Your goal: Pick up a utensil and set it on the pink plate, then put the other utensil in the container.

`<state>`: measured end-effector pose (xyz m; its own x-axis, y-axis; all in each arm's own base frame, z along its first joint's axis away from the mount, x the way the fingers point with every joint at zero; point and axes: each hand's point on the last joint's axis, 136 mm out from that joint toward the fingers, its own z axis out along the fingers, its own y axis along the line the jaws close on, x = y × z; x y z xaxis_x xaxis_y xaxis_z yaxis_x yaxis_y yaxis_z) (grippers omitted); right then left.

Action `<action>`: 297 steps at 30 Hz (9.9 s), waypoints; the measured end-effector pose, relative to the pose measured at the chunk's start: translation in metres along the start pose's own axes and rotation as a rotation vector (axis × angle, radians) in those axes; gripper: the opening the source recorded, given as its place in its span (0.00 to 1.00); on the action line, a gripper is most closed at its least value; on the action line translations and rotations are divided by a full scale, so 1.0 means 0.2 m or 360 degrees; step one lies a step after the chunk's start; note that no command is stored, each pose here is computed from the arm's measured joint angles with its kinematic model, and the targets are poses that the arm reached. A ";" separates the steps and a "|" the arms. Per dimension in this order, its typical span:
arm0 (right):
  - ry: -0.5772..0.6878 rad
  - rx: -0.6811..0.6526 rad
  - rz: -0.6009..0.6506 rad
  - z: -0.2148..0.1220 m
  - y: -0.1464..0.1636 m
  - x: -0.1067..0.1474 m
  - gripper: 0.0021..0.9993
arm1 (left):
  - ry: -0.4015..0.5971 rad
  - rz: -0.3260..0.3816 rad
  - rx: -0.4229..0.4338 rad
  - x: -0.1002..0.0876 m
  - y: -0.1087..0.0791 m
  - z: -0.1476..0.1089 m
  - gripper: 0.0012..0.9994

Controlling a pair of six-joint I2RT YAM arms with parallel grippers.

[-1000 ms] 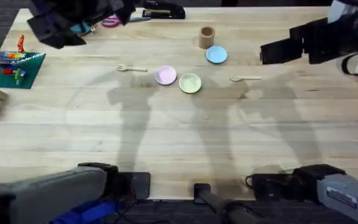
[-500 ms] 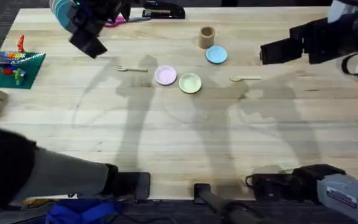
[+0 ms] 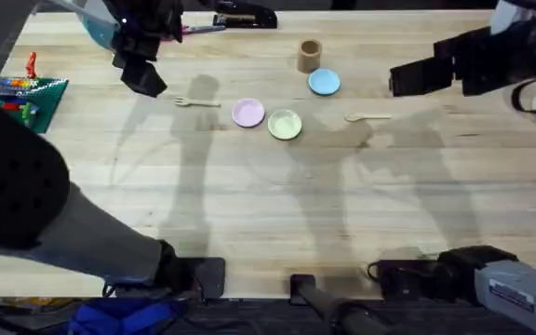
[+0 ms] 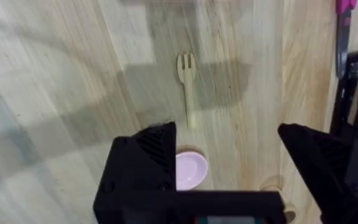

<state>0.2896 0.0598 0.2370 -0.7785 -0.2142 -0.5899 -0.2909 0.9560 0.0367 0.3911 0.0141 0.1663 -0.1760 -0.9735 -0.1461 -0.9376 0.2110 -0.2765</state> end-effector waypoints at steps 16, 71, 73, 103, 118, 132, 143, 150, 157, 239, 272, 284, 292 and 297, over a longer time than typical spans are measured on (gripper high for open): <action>0.0000 0.0000 0.0000 0.00 0.00 0.00 1.00 | 0.0276 -0.0056 -0.0162 0.14 -0.03 0.44 0.98; 0.0001 0.0000 0.0000 0.00 0.00 0.00 1.00 | 0.0275 -0.0080 -0.0403 0.12 0.11 0.63 0.06; 0.0001 0.0000 0.0000 0.00 0.00 0.00 1.00 | 0.0276 -0.0081 -0.0403 0.12 0.11 0.63 0.05; -0.0006 0.0000 -0.0001 0.00 0.00 0.00 1.00 | 0.0235 0.0582 -0.0257 0.05 0.06 0.50 0.04; -0.0005 0.0000 -0.0001 0.00 0.00 0.00 1.00 | 0.0084 0.1525 0.0377 0.07 -0.05 -0.28 0.04; -0.0005 0.0000 -0.0001 0.00 0.00 0.00 1.00 | 0.0318 0.2184 0.0490 0.27 0.10 -0.38 0.04; -0.0005 0.0000 -0.0001 0.00 0.00 0.00 1.00 | 0.0304 0.2427 0.0547 0.54 0.05 -0.37 0.04; -0.0004 0.0000 -0.0001 0.00 0.00 0.00 1.00 | 0.0362 0.2463 0.0484 0.62 0.07 -0.29 0.04; -0.0002 0.0000 0.0000 0.00 0.00 0.00 1.00 | 0.0535 0.2496 0.0323 0.71 0.09 -0.06 0.04; 0.0036 -0.0004 0.0005 0.00 0.00 0.03 1.00 | 0.0687 0.2435 0.0092 0.79 0.09 0.48 0.69; 0.0036 -0.0004 0.0005 0.00 0.00 0.03 1.00 | 0.0131 0.2410 0.0529 0.58 0.21 -0.42 1.00; 0.0036 -0.0004 0.0005 0.00 0.00 0.03 1.00 | 0.0063 0.2574 0.0808 0.61 0.46 -0.59 0.99; 0.0036 -0.0004 0.0005 0.00 0.00 0.03 1.00 | 0.0167 0.2710 0.1025 0.61 0.51 -0.58 0.99; 0.0036 -0.0004 0.0005 0.00 0.00 0.03 1.00 | 0.0254 0.2809 0.1234 0.61 0.54 -0.57 1.00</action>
<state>0.2850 0.0592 0.2338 -0.7919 -0.2160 -0.5712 -0.2901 0.9561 0.0407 0.2330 -0.0926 0.2274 -0.6915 0.3606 -0.6259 0.6102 0.7554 -0.2388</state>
